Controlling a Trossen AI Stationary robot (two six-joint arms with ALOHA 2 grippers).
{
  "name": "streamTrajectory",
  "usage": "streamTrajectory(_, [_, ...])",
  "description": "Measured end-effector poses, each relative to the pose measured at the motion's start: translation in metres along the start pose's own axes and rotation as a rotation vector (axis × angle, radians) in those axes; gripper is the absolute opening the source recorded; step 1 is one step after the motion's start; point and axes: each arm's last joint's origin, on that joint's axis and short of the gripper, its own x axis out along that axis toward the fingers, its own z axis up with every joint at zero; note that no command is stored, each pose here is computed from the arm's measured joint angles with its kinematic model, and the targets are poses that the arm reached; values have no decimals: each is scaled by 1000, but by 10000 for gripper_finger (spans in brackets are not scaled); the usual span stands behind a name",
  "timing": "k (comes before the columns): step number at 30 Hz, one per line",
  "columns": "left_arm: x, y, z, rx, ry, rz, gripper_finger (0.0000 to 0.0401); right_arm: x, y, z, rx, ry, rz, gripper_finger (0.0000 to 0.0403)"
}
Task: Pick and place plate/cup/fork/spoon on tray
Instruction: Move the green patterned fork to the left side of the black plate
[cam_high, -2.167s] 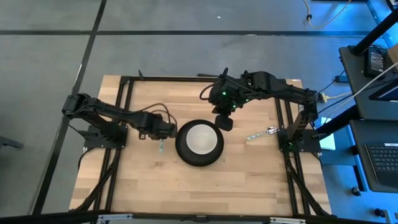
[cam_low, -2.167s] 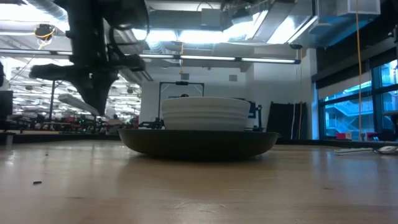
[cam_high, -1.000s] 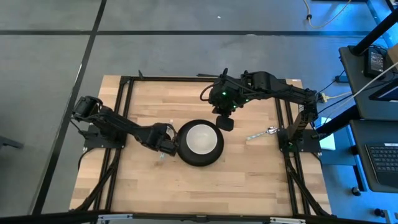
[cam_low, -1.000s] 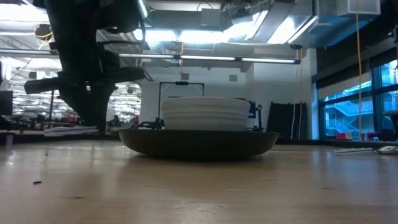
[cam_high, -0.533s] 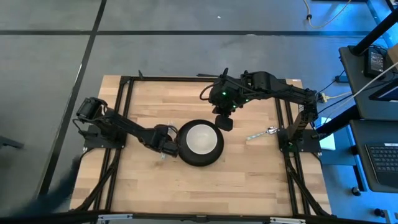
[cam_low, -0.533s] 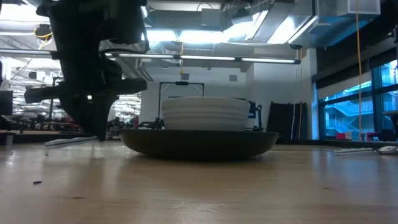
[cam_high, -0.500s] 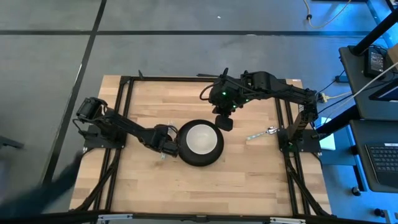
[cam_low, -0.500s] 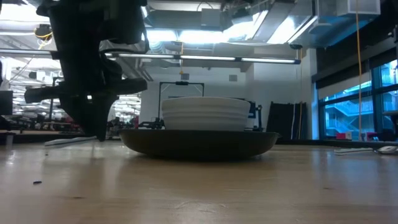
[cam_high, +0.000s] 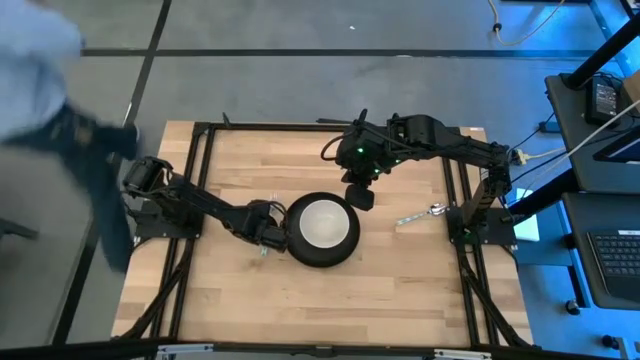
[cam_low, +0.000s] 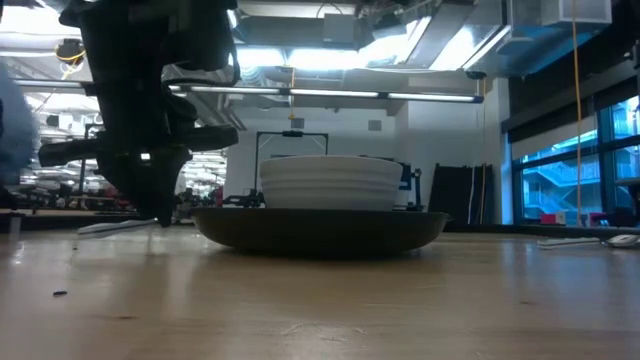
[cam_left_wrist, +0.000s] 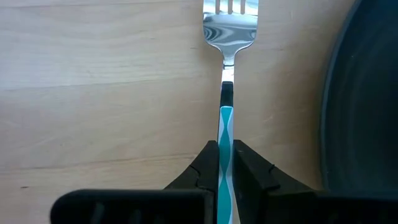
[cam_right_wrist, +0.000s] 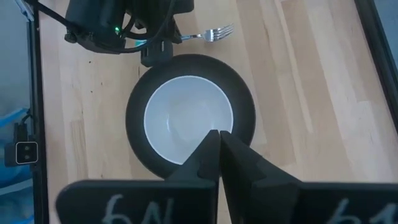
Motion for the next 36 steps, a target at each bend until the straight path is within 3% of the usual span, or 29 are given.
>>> streamTrajectory(14, [14, -4, -7, 5, 7, 24, 22, 0, 0, 0, -1, 2, 0, 13])
streamTrajectory(26, [16, -4, -4, -9, 20, 31, 66, 0, 0, 0, -4, 1, 0, 13])
streamTrajectory(36, [10, 0, 2, -35, 48, 54, 66, 0, 0, 0, -5, 1, 0, 13])
